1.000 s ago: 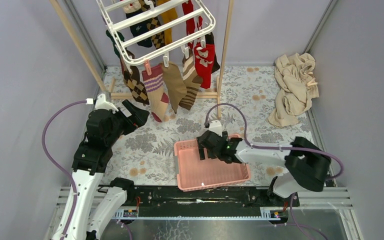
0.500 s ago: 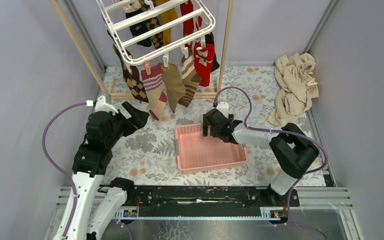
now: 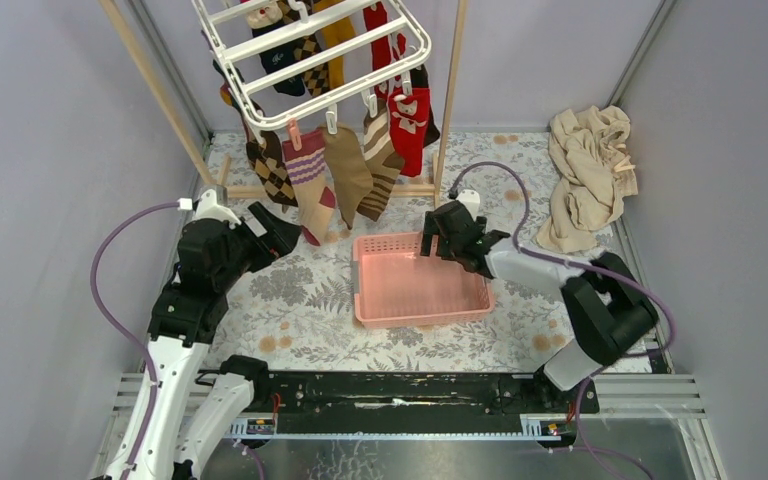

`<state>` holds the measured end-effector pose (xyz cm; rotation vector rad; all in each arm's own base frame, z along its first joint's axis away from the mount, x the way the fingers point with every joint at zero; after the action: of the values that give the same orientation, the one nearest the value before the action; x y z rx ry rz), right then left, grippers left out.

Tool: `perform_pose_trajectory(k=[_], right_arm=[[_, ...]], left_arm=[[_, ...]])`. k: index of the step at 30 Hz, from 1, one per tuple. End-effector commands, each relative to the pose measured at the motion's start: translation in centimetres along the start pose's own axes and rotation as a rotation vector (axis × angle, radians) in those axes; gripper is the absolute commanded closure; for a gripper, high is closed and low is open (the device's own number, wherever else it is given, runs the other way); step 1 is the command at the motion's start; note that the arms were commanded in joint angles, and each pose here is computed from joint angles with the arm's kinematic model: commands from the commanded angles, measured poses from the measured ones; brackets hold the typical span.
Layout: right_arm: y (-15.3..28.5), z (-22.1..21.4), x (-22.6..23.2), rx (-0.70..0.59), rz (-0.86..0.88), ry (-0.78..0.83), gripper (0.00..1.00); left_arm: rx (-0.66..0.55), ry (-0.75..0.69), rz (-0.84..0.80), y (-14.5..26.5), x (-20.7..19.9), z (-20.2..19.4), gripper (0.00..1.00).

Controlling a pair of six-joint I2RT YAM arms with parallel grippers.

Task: Remove the socks clipped to the hanger
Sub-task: Move the bin to the center of the board.

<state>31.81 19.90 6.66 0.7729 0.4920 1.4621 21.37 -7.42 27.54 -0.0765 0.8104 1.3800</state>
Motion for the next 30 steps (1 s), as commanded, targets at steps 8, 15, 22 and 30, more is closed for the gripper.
perform_pose_trajectory(k=[8, 15, 22, 30], right_arm=[[12.6, 4.6, 5.1, -0.114, 0.575, 0.098, 0.10], [15.4, 5.3, 6.2, -0.116, 0.690, 0.101, 0.11], [16.8, 4.1, 9.1, -0.075, 0.897, 0.110, 0.15], [18.6, 2.8, 16.5, -0.107, 1.090, 0.183, 0.21]], left_arm=[[-0.042, -0.010, -0.109, -1.5, -0.3, -1.0, 0.01], [-0.090, -0.007, -0.106, -4.1, 1.3, -2.2, 0.01], [-0.109, 0.031, -0.097, -5.8, 1.3, -1.9, 0.01], [-0.121, 0.052, 0.018, -3.9, 2.2, -1.4, 0.01]])
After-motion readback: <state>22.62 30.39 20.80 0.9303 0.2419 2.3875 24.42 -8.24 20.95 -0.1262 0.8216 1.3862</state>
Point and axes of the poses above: each gripper's point midway between its finger pads, its own y axis back along the fingers, its own x axis along the line the jaws close on, z = x × y, the point moved 3 cm from there along y, back along the fingers, and after that the axes turned 2 degrees about -y, right-handed, at the moved point
